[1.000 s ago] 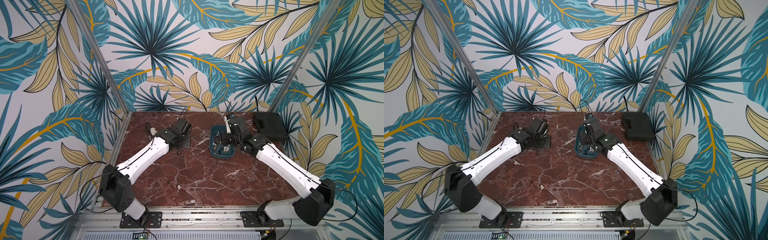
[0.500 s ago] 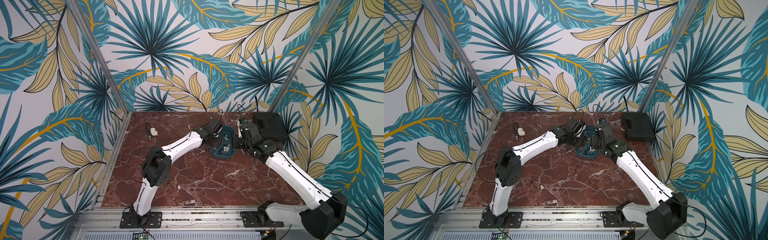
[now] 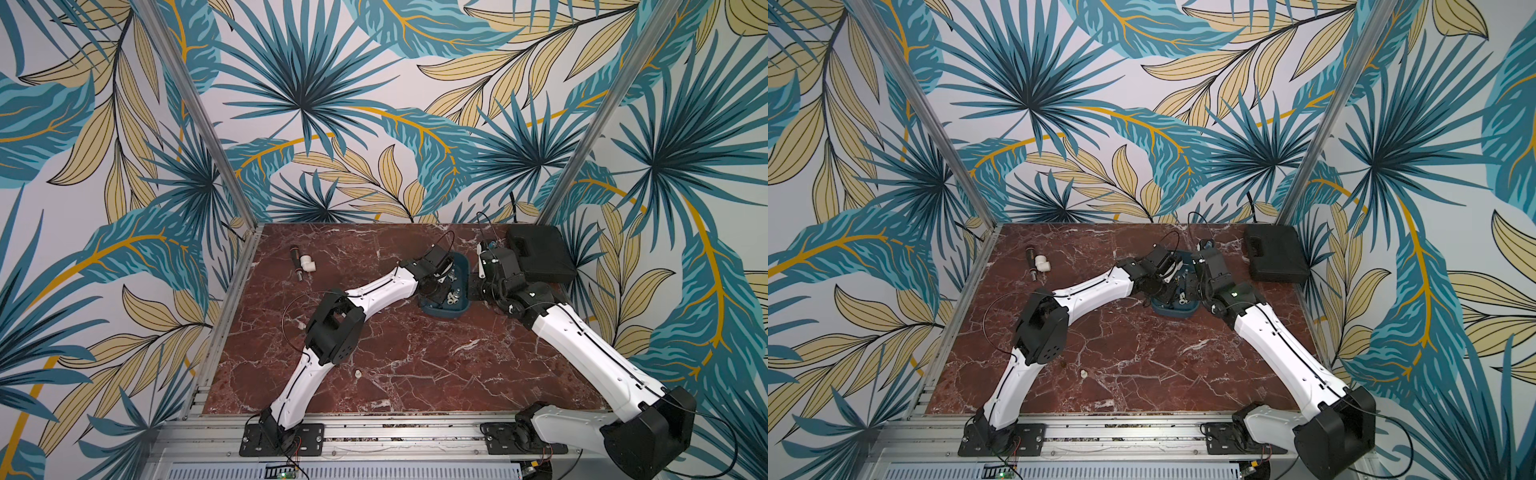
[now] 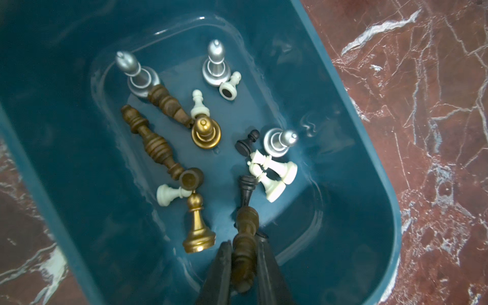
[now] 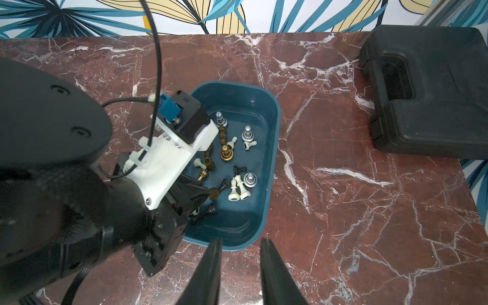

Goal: Put the chess pieces into the storage box
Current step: Place the chess piece in the storage box, then pick up the chess piece at the center of the board.

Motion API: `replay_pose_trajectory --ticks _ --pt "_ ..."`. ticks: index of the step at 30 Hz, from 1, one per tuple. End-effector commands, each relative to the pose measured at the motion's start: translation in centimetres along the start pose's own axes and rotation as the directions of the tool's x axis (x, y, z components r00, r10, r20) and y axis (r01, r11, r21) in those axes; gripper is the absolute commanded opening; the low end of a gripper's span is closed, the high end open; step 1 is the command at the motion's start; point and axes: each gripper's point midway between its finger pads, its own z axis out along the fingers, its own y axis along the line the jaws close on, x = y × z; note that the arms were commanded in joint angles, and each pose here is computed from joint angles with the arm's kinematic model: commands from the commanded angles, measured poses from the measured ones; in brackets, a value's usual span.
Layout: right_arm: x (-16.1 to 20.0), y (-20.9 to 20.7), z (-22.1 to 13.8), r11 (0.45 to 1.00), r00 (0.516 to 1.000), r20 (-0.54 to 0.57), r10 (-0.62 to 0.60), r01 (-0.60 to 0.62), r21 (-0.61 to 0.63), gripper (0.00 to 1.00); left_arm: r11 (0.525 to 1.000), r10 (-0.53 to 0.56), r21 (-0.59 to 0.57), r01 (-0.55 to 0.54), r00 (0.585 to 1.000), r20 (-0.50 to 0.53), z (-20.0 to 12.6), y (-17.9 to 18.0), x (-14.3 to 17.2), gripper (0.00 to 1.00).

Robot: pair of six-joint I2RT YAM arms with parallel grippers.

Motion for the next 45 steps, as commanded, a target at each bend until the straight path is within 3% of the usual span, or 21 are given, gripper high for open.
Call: replay_pose_trajectory --ticks 1,4,7,14,18,24,28,31,38,45 --pt "0.8 -0.6 -0.1 1.0 1.0 -0.01 0.0 0.0 0.012 0.3 1.0 0.024 0.011 -0.025 0.998 0.062 -1.1 -0.8 -2.2 0.21" --pt "0.5 -0.7 -0.6 1.0 1.0 0.003 0.004 -0.004 0.011 0.3 1.0 0.021 0.012 -0.022 0.996 0.092 -2.6 -1.1 -3.1 0.37" --pt "0.3 -0.6 -1.4 1.0 1.0 0.007 0.007 -0.007 -0.002 0.3 0.999 0.019 0.025 -0.023 0.99 0.138 -5.0 -1.6 -4.4 0.43" --pt "-0.1 -0.3 -3.7 0.998 1.0 0.011 0.008 -0.007 -0.056 0.31 0.998 0.035 -0.062 -0.019 0.965 0.262 -13.2 -0.7 -6.5 0.43" --pt "0.9 4.3 -4.3 0.961 0.998 -0.031 -0.05 0.039 -0.275 0.3 0.974 0.057 -0.226 0.023 0.939 0.34 -18.5 2.6 -5.2 0.43" --pt "6.5 13.1 -3.7 0.819 0.944 -0.056 -0.325 0.251 -0.516 0.31 0.877 -0.013 -0.427 0.221 0.898 0.439 -26.7 10.2 0.7 0.43" --pt "11.3 18.4 -3.5 0.667 0.893 -0.038 -0.448 0.305 -0.68 0.31 0.782 -0.123 -0.488 0.387 0.864 0.488 -30.7 15.4 6.4 0.43" --pt "14.8 21.7 -3.9 0.543 0.825 0.001 -0.565 0.372 -0.753 0.33 0.712 -0.177 -0.524 0.467 0.842 0.51 -32.8 18.1 10.0 0.43" --pt "20.7 26.3 -2.8 0.359 0.64 0.049 -0.767 0.49 -0.794 0.33 0.577 -0.245 -0.587 0.567 0.806 0.538 -36.0 22.1 15.0 0.44" --pt "23.8 29.2 -1.4 0.272 0.522 0.081 -0.849 0.564 -0.779 0.33 0.518 -0.306 -0.583 0.625 0.773 0.556 -36.5 24.9 17.0 0.44"
